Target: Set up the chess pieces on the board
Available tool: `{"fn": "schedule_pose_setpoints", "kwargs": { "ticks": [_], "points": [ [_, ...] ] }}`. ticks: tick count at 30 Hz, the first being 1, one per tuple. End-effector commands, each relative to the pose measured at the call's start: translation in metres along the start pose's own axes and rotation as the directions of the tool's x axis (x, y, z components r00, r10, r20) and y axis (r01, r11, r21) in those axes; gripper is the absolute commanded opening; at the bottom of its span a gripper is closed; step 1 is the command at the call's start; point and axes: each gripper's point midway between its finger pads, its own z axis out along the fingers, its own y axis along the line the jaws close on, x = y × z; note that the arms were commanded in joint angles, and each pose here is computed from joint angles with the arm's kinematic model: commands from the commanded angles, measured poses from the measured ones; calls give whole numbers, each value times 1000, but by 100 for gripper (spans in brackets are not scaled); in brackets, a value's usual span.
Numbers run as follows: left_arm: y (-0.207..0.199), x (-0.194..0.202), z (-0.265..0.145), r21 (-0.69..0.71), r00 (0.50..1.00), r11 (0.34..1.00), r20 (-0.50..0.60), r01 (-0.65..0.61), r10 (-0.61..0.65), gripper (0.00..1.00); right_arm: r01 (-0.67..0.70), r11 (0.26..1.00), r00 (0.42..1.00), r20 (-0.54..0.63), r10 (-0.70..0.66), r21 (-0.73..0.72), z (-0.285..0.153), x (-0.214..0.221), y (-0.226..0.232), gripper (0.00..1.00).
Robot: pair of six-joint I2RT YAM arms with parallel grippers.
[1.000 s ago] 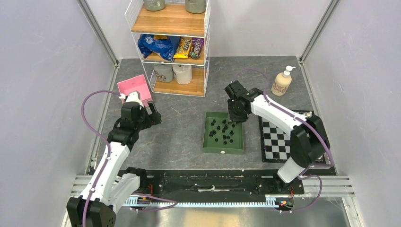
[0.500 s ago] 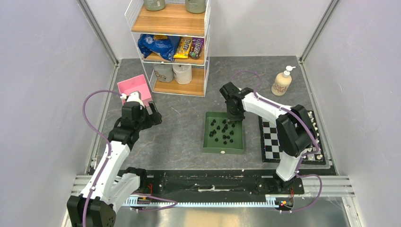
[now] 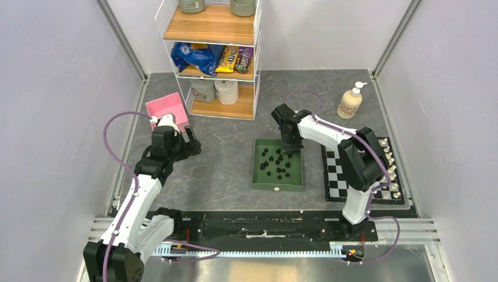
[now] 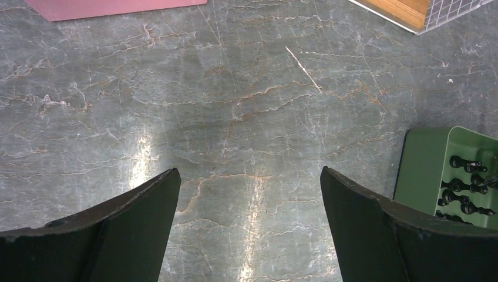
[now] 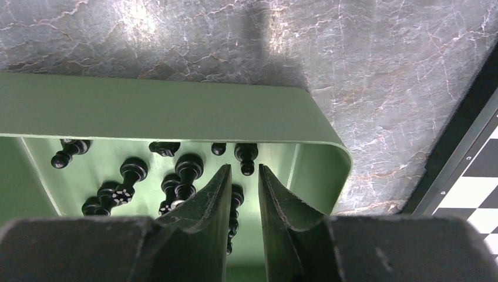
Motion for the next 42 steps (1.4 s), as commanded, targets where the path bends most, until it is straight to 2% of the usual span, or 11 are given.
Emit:
{"fn": "schedule_pose_setpoints", "kwargs": {
  "ticks": [1, 14, 22, 24, 32, 38, 42],
  "points": [
    [-11, -21, -5, 41, 998, 999, 57, -17, 14, 96, -8, 1000, 999, 46, 8, 3, 0, -15, 4, 30],
    [-11, -21, -3, 38, 999, 999, 51, -18, 16, 96, 1, 1000, 999, 40, -1, 17, 6, -14, 2, 25],
    [-10, -20, -3, 36, 999, 999, 48, -17, 16, 96, 5, 1000, 998, 56, -6, 6, -1, -18, 3, 15],
    [-11, -20, -2, 38, 999, 999, 46, -16, 14, 96, 3, 1000, 998, 65, -2, -4, -7, -19, 3, 10],
    [-10, -19, -1, 30, 999, 999, 41, -15, 14, 96, -41, 995, 980, 190, 57, -88, -80, -33, -5, 9],
    [-10, -17, 0, 31, 1000, 999, 27, -16, 15, 96, -118, 993, 950, 289, 121, -27, -123, -36, -49, 9],
    [-10, -17, 0, 31, 1000, 999, 27, -15, 15, 96, -244, 970, 928, 294, 231, 8, -122, -40, -102, 9]
  ]
}}
